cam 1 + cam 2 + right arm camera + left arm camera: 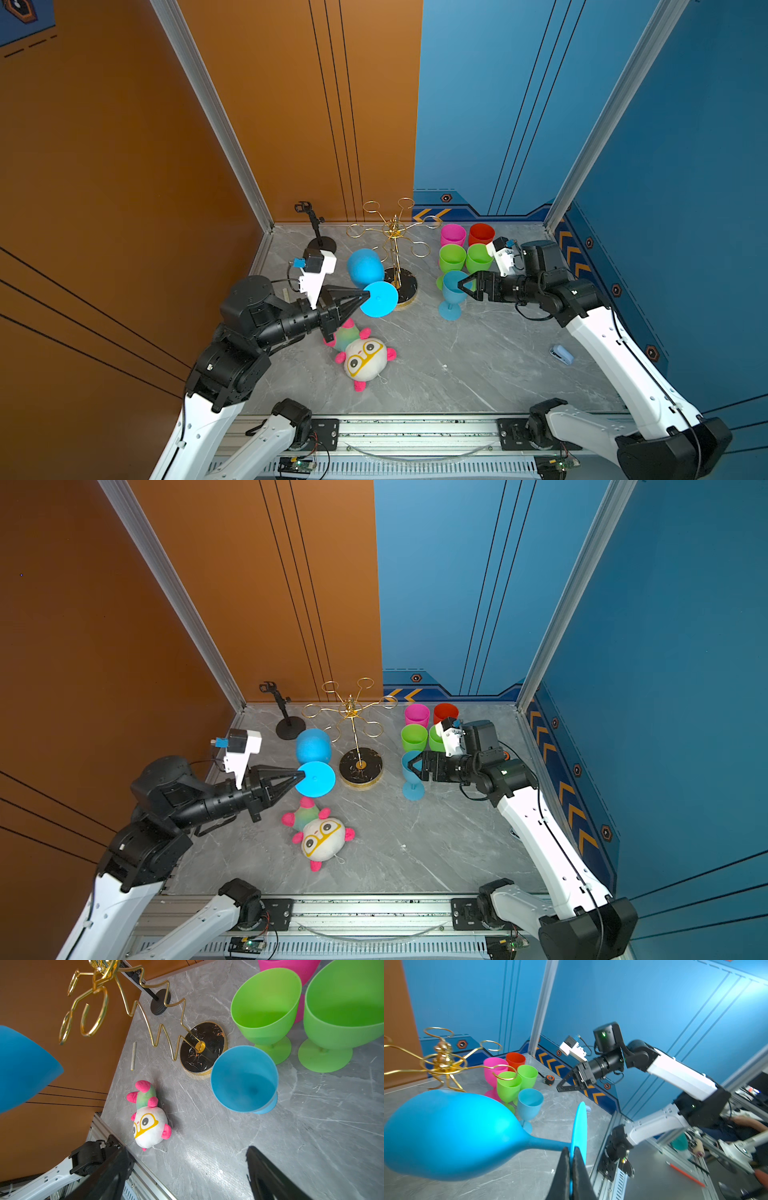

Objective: Take the wine glass off the wine glass rack

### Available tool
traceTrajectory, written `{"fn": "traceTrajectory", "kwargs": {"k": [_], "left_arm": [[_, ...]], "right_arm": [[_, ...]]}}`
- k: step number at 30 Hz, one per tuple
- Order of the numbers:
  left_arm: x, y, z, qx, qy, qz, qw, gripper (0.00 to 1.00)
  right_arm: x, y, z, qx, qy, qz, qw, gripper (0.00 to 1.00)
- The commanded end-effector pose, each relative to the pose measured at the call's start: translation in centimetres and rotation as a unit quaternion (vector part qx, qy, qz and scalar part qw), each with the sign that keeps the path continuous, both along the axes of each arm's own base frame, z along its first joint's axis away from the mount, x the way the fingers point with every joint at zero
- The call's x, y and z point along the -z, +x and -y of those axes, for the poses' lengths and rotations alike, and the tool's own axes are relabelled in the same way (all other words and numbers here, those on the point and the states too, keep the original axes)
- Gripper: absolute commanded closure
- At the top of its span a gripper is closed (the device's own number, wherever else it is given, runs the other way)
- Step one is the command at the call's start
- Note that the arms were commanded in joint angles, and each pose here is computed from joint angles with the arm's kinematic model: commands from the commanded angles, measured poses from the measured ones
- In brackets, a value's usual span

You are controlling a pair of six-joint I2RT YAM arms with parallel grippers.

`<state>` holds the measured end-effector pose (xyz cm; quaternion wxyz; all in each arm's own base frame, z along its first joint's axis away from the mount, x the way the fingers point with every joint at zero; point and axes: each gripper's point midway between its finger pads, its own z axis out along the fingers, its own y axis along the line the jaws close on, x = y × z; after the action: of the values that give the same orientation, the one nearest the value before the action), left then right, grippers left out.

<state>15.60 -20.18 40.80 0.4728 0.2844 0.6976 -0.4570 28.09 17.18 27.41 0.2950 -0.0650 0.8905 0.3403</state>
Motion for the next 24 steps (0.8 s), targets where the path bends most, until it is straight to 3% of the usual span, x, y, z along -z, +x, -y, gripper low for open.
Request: {"fn": "traceTrajectory", "kwargs": {"k": [1, 7, 12, 18, 24], "left_arm": [[1.3, -2.4, 2.1, 0.079, 0.021, 0.025, 0.996, 1.0], [5.3, -6.4, 5.9, 0.194, 0.081, 0.081, 0.974, 1.0], [9.9, -6.0, 7.0, 0.187, 0.171, 0.167, 0.953, 1.0], [14.2, -4.7, 6.8, 0.16, 0.285, 0.284, 0.902, 1.0], [16.3, -2.9, 6.0, 0.115, 0.392, 0.406, 0.818, 1.0]], "right_arm": [[-1.8, 0.4, -0.5, -0.002, 0.026, 0.006, 1.0, 0.11], [-1.4, 0.8, -1.1, -0.007, 0.036, -0.02, 0.999, 0.13], [-2.1, 1.1, -1.7, -0.02, 0.045, -0.033, 0.998, 0.14], [-2.2, 1.1, -2.9, -0.047, 0.055, -0.061, 0.996, 0.17], [-1.2, -0.3, -5.0, -0.101, 0.033, -0.087, 0.99, 0.2]]}}
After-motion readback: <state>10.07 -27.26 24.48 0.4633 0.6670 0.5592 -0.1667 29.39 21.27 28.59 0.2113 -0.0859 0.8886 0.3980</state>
